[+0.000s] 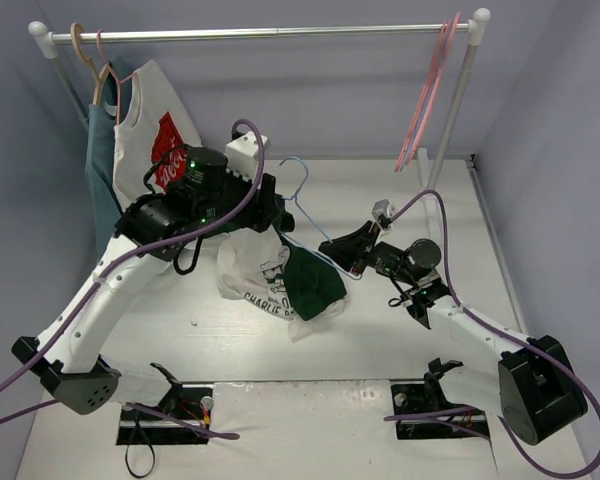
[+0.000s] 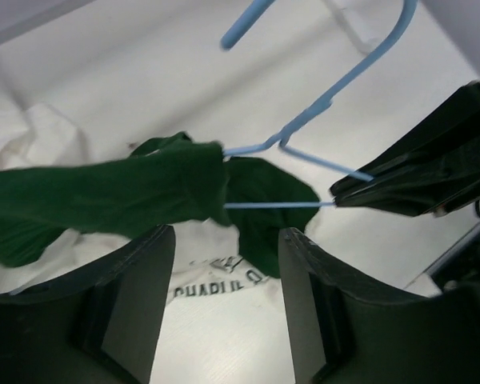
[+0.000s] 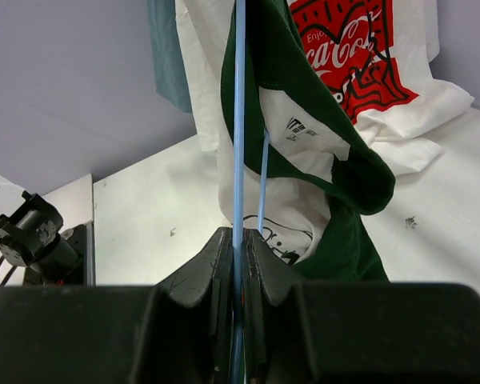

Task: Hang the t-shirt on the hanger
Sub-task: Place tshirt on hanger

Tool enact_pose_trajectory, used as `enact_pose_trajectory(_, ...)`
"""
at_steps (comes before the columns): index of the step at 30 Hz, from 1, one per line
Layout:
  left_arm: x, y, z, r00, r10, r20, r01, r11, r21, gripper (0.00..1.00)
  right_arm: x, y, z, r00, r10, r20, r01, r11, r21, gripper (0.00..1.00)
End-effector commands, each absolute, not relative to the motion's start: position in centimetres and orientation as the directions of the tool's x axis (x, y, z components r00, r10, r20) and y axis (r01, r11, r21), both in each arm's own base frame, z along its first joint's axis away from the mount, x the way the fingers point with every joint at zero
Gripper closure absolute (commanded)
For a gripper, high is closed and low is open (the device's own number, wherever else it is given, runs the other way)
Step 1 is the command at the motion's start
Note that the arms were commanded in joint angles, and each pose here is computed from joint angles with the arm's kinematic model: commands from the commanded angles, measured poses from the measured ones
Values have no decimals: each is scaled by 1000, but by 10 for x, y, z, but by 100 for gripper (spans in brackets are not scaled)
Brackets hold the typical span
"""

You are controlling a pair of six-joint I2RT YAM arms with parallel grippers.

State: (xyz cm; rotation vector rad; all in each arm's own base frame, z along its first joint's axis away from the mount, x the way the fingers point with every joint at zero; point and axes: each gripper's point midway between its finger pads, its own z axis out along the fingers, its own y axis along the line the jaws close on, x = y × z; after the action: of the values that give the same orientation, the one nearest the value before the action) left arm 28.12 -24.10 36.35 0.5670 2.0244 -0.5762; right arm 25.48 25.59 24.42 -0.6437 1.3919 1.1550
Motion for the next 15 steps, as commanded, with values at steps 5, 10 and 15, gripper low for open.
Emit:
enact_pose_trajectory(5, 283, -181, 374, -356, 311, -881, 523, 848, 88, 41, 249, 257, 284, -36, 301, -953, -944, 303, 131, 100)
enact_pose_trajectory(10, 307, -176, 373, -330, 365, -871, 595, 797, 108, 40, 246, 259, 283, -44, 289, -956, -952, 279, 128, 100)
enact_pose_trajectory(15, 317, -179, 371, -279, 396, -875, 731, 678, 74, 36, 245, 261, 286, -44, 274, -961, -956, 267, 120, 100)
